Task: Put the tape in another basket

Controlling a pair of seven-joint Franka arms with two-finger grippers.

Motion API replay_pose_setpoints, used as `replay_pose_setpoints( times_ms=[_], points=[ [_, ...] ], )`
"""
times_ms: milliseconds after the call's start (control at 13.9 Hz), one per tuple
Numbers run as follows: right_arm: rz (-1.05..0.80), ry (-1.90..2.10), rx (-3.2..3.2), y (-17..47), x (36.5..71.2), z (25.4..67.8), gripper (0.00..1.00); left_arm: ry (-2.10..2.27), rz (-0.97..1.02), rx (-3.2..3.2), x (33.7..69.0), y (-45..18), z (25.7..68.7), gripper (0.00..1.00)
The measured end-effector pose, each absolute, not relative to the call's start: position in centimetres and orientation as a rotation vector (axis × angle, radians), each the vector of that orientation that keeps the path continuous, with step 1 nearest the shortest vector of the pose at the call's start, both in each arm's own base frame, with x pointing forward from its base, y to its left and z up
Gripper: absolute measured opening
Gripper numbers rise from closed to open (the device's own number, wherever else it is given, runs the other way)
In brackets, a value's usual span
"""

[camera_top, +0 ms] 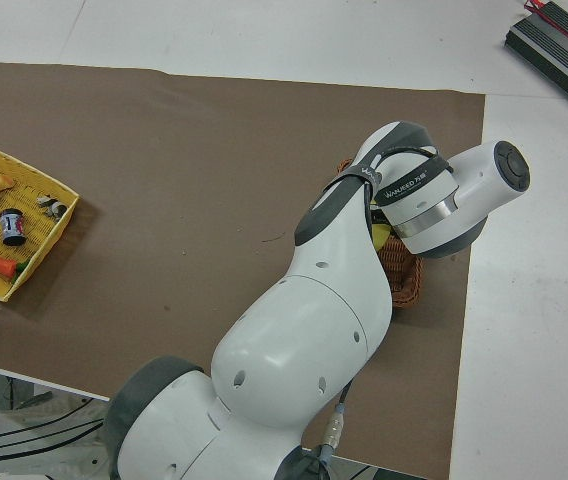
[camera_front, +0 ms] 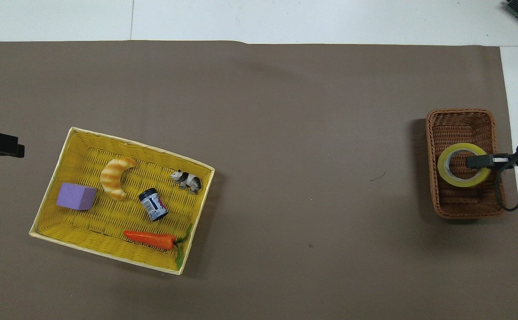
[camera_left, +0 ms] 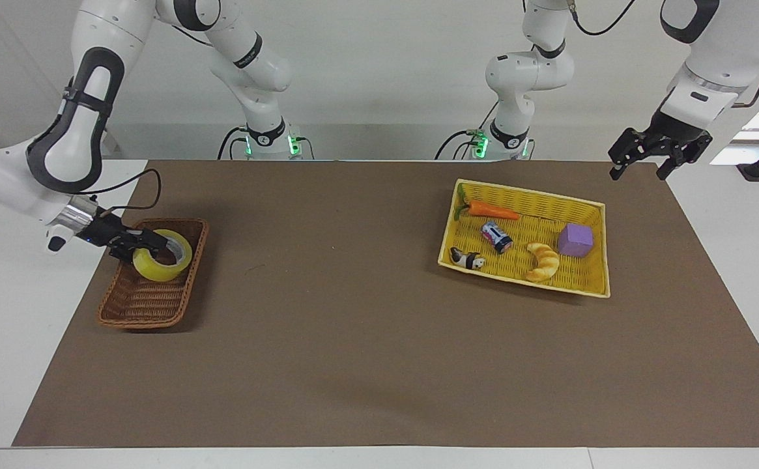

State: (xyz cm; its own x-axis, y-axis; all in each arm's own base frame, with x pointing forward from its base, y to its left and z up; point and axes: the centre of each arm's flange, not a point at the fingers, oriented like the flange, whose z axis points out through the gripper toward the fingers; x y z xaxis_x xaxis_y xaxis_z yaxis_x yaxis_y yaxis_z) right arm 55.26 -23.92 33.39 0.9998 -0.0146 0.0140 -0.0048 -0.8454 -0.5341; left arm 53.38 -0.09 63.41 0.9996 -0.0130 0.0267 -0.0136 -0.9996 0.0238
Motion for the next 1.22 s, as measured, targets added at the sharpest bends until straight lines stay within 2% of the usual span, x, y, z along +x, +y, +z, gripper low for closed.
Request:
replay_pose_setpoints(
  times_ms=[72,143,287,502,717,933,1220],
  points=[
    [-0.019,0.011,-2.576,-23.9,55.3,33.1,0.04,-0.014,0.039,3.12,53.2,-0.1,63.6,1.0],
    [-0.016,0.009,-2.575,-23.9,55.3,32.9,0.12,-0.01,0.039,3.12,53.0,-0.1,63.8,1.0],
    [-0.015,0.008,-2.575,-23.9,55.3,32.8,0.32,-0.004,0.043,3.121,52.9,0.0,64.0,1.0],
    [-0.039,-0.024,-2.576,-24.1,55.5,33.2,0.7,-0.004,0.042,3.122,52.7,0.0,64.1,1.0],
    [-0.101,-0.064,-2.563,-24.4,56.0,34.1,1.0,-0.005,0.042,3.122,52.7,-0.1,64.2,1.0],
    [-0.153,-0.07,-2.574,-25.2,56.9,35.5,1.0,0.001,0.042,3.122,52.7,0.0,64.2,1.0],
    [-0.329,-0.186,-2.739,-24.6,60.6,39.8,1.0,0.005,0.041,3.121,52.7,0.2,64.2,1.0]
  ],
)
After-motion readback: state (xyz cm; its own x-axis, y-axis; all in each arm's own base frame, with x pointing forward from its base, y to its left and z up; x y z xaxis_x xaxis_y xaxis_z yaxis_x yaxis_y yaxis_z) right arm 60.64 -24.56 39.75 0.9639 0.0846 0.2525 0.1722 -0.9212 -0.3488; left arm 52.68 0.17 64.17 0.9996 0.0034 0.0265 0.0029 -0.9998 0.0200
